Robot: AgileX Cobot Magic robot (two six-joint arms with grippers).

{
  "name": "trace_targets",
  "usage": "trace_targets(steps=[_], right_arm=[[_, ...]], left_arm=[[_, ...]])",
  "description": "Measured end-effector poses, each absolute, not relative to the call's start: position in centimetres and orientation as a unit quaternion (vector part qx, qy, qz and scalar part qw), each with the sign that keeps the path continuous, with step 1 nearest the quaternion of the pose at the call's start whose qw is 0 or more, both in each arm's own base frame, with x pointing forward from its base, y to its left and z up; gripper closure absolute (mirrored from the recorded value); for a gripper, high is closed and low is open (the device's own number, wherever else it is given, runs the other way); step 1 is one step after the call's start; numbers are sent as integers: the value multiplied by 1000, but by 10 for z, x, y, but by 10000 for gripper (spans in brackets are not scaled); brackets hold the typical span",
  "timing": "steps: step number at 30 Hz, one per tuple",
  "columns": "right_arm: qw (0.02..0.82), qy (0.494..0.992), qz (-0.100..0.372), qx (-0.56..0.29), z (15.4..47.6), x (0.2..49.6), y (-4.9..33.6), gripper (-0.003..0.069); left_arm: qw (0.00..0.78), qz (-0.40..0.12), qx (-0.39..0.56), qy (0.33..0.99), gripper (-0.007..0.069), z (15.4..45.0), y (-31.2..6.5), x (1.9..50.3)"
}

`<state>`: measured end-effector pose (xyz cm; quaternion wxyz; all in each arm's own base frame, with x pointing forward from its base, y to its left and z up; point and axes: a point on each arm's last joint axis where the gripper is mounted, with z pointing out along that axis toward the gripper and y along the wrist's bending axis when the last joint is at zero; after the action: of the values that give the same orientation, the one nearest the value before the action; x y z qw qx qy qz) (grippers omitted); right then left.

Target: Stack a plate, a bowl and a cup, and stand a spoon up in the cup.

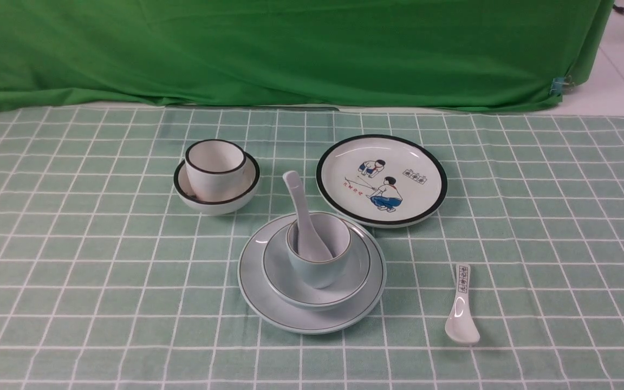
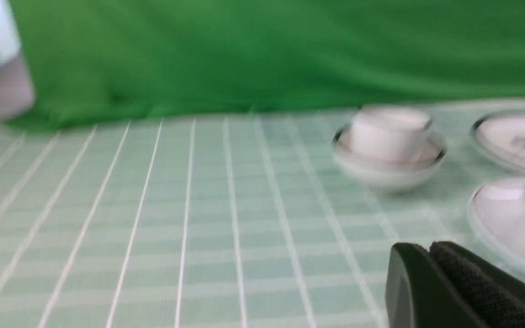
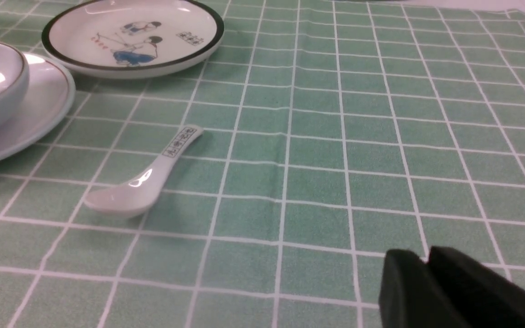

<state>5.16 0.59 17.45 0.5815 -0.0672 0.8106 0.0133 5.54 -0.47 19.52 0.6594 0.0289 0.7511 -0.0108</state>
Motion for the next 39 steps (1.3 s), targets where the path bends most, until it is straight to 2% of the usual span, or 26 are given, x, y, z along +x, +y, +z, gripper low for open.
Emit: trace_targets(steps=[6, 39], right_arm=[[582, 811, 13, -67, 175, 52, 6, 540], [582, 811, 13, -67, 175, 52, 6, 469]], left_arm=[[629, -28, 10, 777, 608, 185, -6, 55], [632, -32, 6, 774, 608, 186, -6, 55]])
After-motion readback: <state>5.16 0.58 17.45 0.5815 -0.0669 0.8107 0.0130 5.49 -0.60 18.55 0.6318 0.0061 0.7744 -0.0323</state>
